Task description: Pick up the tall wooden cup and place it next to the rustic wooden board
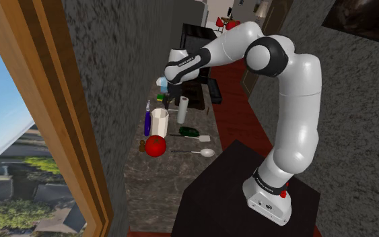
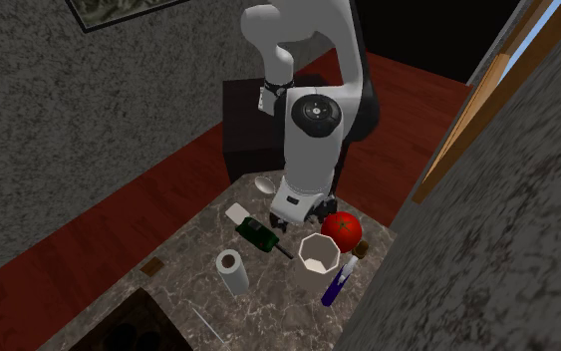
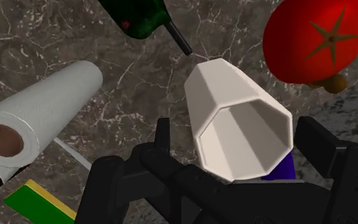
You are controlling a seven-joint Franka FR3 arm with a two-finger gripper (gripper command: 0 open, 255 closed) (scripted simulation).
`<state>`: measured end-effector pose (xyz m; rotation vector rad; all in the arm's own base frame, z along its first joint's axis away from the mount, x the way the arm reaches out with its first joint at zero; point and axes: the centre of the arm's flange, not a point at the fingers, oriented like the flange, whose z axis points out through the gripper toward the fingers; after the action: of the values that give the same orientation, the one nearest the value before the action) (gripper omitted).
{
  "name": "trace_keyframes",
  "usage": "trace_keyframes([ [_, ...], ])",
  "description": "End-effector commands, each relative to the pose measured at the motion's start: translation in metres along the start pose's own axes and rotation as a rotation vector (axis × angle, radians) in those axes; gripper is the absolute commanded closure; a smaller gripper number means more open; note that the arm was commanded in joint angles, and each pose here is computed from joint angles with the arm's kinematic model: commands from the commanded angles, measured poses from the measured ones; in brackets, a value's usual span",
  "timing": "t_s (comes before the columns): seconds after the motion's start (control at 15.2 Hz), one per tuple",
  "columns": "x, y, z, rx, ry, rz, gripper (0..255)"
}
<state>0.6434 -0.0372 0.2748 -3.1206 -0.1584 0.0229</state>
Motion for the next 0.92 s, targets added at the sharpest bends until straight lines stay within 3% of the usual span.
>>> trace_keyframes([
  [0.0, 0.019, 0.003, 0.022, -0.005, -0.003, -0.005, 0],
  [0.26, 0.055, 0.012, 0.060, -0.016, -0.009, -0.015, 0],
  [0.86, 0.056, 0.013, 0.102, -0.016, -0.009, -0.015, 0],
])
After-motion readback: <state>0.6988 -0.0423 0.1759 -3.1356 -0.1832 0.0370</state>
